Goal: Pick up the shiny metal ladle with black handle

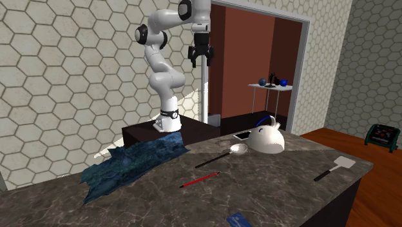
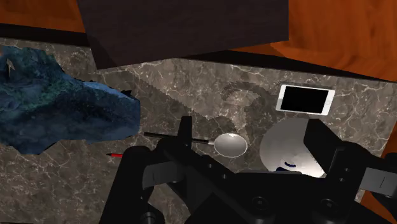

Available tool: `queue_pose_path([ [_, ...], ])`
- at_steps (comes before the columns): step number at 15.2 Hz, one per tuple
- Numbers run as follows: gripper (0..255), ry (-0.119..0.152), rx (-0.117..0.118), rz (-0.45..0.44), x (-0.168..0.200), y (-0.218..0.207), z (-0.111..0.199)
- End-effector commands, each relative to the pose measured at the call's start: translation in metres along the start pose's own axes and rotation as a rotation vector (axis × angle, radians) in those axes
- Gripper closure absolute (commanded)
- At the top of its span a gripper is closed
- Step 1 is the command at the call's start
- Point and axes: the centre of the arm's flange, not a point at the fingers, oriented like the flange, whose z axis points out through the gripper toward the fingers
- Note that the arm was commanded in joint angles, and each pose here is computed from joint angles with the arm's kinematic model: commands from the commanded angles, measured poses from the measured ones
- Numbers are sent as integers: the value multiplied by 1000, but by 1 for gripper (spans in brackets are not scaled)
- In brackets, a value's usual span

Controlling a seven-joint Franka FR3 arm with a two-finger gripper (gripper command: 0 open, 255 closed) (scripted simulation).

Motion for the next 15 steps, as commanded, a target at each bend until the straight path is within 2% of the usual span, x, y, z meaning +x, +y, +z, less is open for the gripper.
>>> queue_pose_path([
  [1, 0, 0, 0, 0, 0, 0, 0],
  [15, 0, 3, -118, -584, 86, 42, 149],
])
